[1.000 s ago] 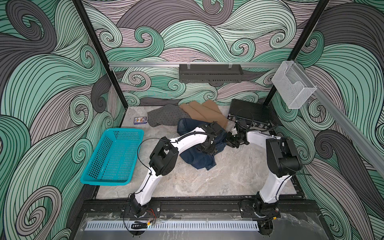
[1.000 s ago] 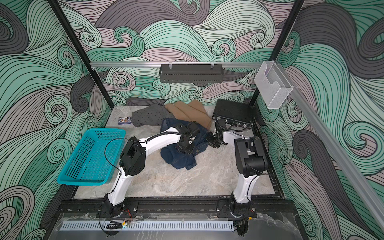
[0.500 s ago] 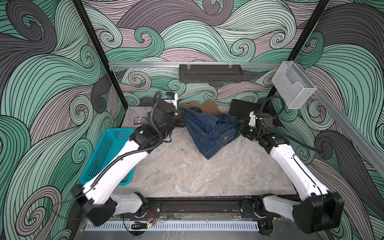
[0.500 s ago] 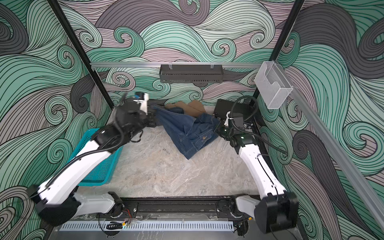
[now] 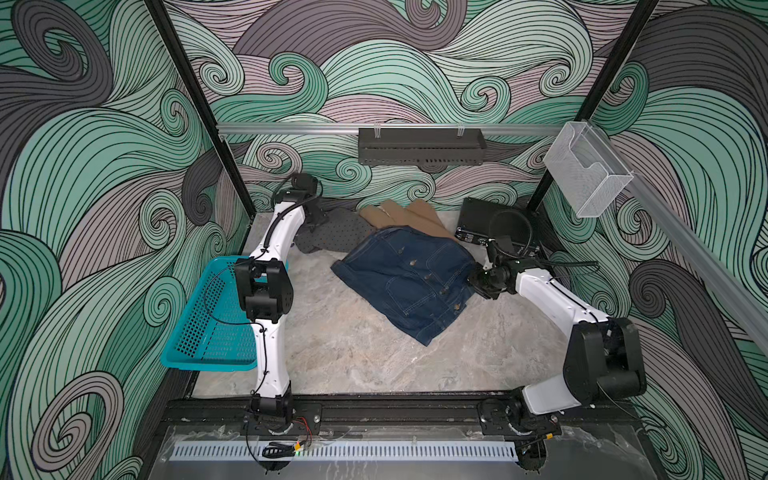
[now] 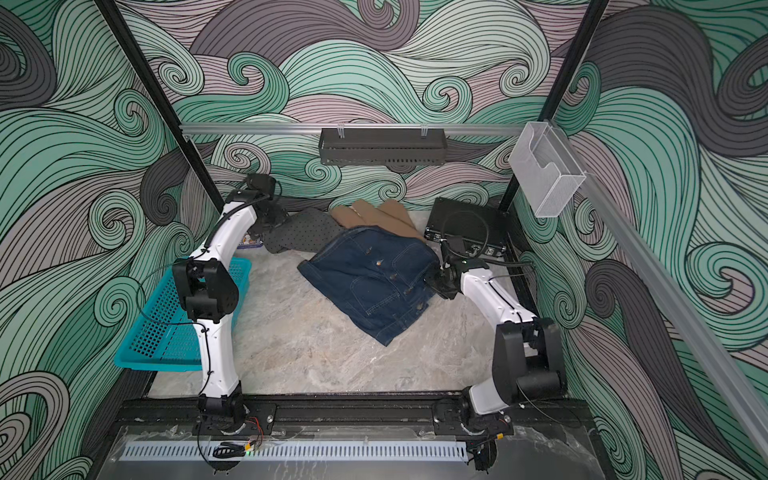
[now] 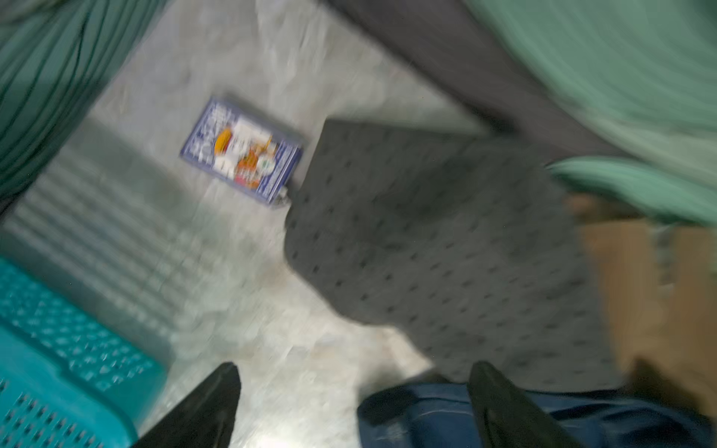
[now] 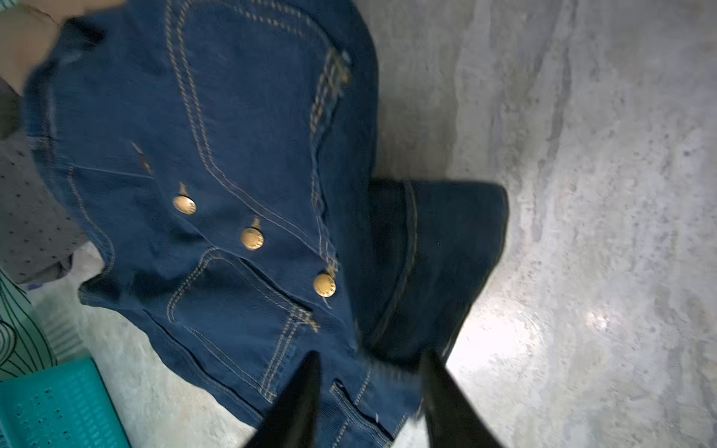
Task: Roll up the skirts
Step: Flatten out the skirt at the center of the board.
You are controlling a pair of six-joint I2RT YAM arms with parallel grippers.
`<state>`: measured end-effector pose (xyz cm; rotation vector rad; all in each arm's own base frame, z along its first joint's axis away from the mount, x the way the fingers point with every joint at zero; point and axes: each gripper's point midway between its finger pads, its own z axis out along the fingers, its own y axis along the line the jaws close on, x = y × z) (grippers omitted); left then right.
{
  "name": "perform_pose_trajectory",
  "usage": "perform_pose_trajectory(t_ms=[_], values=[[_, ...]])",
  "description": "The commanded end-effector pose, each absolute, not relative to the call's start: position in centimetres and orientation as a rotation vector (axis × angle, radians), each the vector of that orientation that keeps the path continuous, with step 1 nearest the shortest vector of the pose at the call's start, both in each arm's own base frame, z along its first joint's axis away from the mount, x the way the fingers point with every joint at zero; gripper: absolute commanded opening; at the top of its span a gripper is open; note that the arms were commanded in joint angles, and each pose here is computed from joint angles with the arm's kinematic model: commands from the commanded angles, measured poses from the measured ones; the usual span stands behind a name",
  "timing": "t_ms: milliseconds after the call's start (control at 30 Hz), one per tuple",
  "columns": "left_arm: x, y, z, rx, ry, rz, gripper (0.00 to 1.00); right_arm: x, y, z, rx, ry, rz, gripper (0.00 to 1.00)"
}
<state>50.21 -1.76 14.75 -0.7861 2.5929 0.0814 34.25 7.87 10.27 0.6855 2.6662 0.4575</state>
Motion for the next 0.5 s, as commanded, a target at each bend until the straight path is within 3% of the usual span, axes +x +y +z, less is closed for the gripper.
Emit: perform_pose_trajectory(t_ms=[0,67,267,467], values=[[42.9,-8.0,20.0,-0.6,2.631,-0.091,0.93,34.1,6.3,12.4,0.688,2.59,0.406,0.7],[40.0,-13.0,19.0,-0.472,2.604,-0.256,0.95,33.8,5.1,12.4,0.726,2.563,0.364,0.77],[31.0,-24.5,11.8,-0.385,2.779,-0.654,0.98,33.9,1.6,9.9,0.884,2.533,0.295,0.8],[29.1,-31.5,7.1,-0.374,2.848,-0.912,0.92,37.8,2.2,7.8,0.79,2.569,0.452,0.78]])
